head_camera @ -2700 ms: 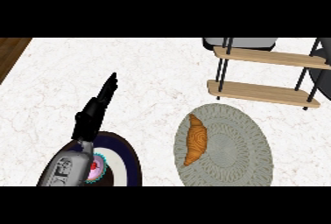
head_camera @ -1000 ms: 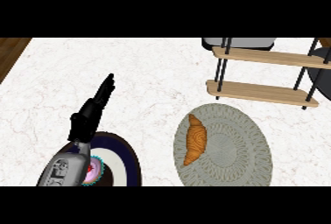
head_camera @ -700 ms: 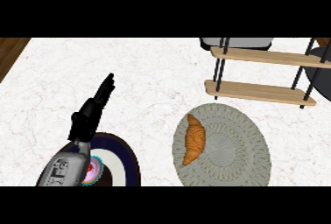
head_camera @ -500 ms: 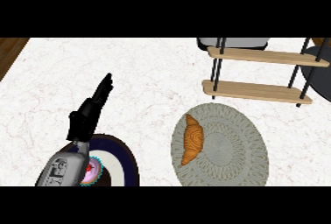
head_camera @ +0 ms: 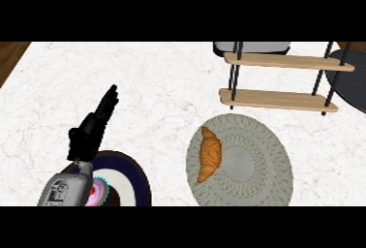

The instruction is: Pick the lemon from the placemat and place it in the tiered shelf

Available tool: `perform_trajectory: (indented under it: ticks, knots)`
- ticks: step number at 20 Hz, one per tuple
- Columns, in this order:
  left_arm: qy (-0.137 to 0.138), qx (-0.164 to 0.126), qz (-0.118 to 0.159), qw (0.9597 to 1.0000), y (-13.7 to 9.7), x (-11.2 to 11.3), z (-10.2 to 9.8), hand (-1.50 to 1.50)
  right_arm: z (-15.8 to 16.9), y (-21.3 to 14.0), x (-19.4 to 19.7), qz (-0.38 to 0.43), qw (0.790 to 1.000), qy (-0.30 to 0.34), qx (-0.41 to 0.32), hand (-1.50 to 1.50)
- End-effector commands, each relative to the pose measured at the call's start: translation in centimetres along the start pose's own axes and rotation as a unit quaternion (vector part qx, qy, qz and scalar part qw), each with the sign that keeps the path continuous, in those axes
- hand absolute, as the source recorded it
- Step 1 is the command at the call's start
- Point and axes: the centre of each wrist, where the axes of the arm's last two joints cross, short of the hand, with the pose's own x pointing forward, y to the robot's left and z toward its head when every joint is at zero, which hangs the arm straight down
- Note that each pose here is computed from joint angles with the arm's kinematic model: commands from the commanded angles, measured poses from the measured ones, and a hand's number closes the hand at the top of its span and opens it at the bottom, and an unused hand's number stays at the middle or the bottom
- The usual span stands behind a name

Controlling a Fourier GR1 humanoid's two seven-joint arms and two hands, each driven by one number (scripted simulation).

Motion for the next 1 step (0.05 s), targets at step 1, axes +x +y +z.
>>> perform_trajectory:
  ticks: [1]
  knots:
    - [0.004,0.012,0.007,0.9999,-0.45,-0.41,-0.07,0.00,-0.71,-5.15,-1.94,0.008,1.000,0.005,0.024,-1.50]
